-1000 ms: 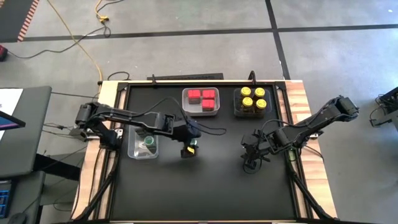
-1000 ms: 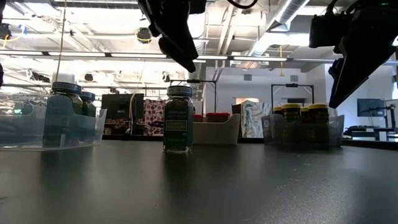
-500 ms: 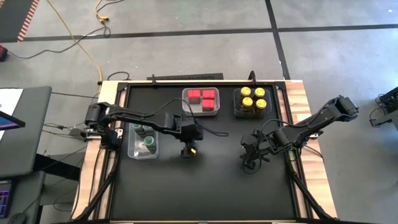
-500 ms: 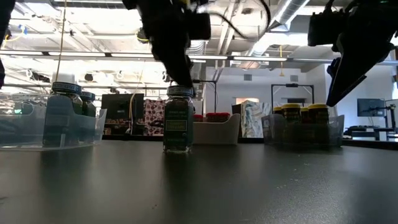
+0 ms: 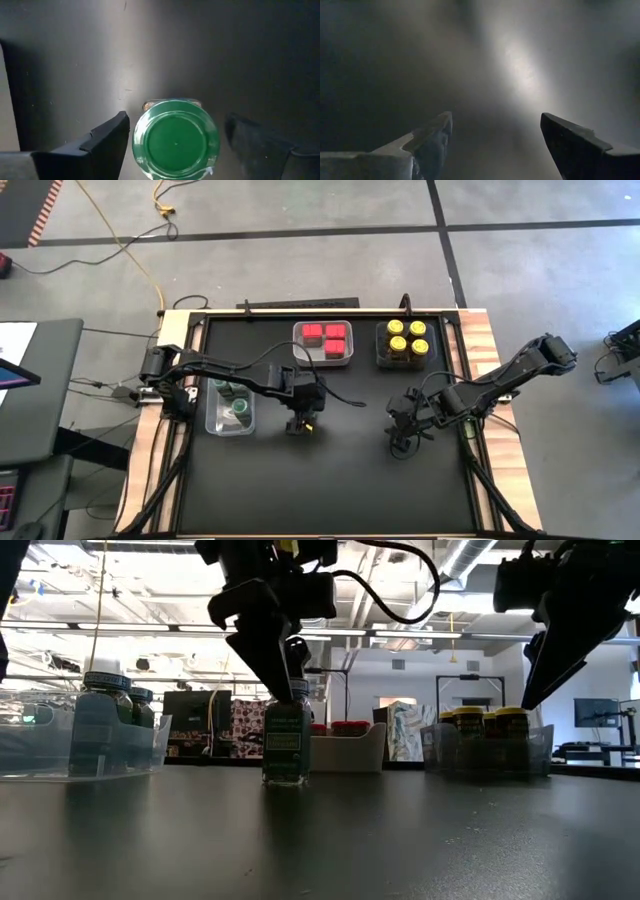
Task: Sort spices by type
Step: Put the green seasoning bottle into the transparent bin
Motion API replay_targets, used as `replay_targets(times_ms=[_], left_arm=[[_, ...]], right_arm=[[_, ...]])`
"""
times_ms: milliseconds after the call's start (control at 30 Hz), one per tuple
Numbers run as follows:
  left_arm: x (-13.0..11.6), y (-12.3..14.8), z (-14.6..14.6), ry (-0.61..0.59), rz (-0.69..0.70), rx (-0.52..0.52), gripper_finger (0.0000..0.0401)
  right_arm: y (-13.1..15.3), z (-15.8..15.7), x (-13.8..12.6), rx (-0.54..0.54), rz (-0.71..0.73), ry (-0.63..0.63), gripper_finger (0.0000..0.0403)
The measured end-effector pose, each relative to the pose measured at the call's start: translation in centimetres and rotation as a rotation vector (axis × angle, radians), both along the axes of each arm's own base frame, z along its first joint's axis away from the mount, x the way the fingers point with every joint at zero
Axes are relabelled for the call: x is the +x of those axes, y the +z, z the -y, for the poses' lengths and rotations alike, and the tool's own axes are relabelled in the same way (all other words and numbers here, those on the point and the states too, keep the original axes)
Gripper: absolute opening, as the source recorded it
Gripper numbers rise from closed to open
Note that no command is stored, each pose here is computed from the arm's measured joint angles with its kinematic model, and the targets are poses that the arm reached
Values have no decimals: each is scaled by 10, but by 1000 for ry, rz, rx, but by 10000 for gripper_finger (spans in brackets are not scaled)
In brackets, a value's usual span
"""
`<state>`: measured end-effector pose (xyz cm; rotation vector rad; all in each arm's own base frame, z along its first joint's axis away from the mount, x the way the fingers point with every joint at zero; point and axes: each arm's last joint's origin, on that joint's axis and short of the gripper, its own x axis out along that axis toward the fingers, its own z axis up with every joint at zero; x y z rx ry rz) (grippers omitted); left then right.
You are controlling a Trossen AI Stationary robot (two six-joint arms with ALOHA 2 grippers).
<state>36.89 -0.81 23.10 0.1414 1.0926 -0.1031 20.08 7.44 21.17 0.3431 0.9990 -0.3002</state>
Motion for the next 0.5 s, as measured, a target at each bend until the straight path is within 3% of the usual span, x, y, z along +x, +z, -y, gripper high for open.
replay_targets(times_ms=[500], left_arm=[[11, -27, -1, 55, -67, -43, 297]], right_arm=[[0, 0, 0, -14, 10, -9, 331]])
